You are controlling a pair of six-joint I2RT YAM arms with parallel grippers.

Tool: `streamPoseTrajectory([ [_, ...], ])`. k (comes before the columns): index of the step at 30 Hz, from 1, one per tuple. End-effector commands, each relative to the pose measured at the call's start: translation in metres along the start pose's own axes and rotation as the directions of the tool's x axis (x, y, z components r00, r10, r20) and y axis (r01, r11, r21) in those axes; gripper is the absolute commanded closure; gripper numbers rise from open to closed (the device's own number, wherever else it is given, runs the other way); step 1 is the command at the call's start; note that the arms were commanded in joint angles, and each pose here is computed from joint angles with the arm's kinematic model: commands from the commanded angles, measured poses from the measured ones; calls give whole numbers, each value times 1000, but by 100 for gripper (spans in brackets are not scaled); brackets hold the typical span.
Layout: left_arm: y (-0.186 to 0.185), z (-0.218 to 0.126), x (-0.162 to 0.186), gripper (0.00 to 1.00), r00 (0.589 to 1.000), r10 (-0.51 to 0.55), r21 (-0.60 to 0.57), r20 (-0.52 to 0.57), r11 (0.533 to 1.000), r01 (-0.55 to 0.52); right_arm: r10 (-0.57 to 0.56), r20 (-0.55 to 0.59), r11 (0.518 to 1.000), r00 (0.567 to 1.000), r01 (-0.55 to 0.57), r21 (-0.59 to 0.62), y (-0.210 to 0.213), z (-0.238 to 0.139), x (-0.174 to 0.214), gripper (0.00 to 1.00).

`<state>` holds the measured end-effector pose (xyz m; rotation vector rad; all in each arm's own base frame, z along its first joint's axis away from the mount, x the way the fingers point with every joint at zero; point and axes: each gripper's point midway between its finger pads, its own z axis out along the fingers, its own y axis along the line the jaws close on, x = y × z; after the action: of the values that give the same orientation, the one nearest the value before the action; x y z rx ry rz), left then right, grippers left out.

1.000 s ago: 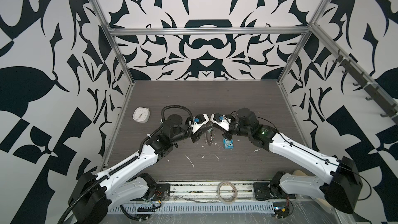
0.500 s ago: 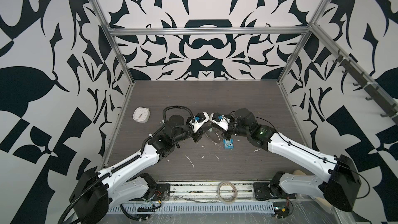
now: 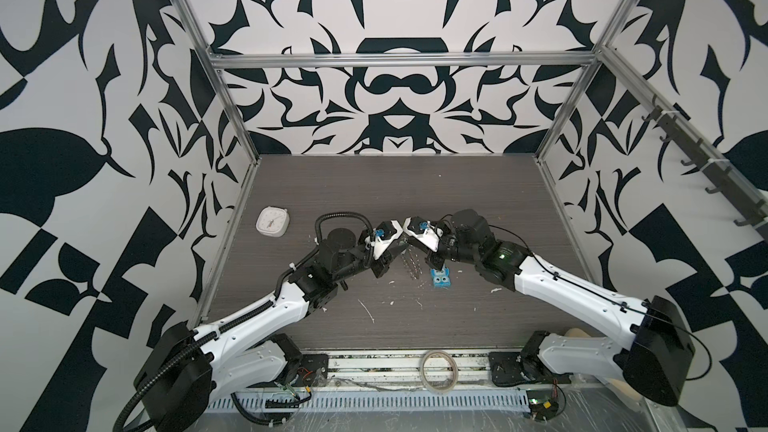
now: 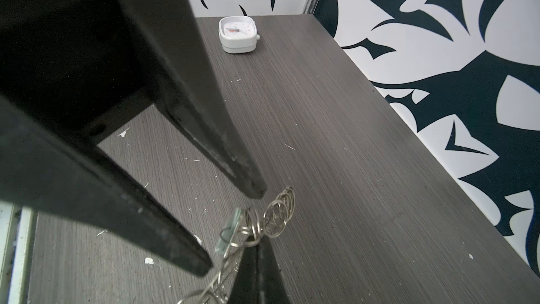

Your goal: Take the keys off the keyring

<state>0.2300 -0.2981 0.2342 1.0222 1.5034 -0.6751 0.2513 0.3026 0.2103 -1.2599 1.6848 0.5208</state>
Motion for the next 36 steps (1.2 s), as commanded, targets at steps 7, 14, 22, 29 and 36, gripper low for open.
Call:
streamPoseTrajectory([
  [7,-3,7,-1,71,1000,-26,11,16,1000,26,-18,113,999,993,13,43,-11,-8,-41,100],
  [14,3,9,5,75,999,-37,-23,-7,999,37,-21,122,999,992,16,39,-10,-10,-44,100],
  [22,2,15,7,86,998,-57,-10,-12,998,57,-24,131,999,991,18,46,-10,-11,-46,100],
  [29,16,11,2,100,994,-112,-86,6,990,112,-34,150,998,988,26,57,-10,-13,-47,100],
  [36,17,6,-5,100,989,-142,-94,35,985,145,-44,159,999,986,39,37,-6,-14,-47,100],
])
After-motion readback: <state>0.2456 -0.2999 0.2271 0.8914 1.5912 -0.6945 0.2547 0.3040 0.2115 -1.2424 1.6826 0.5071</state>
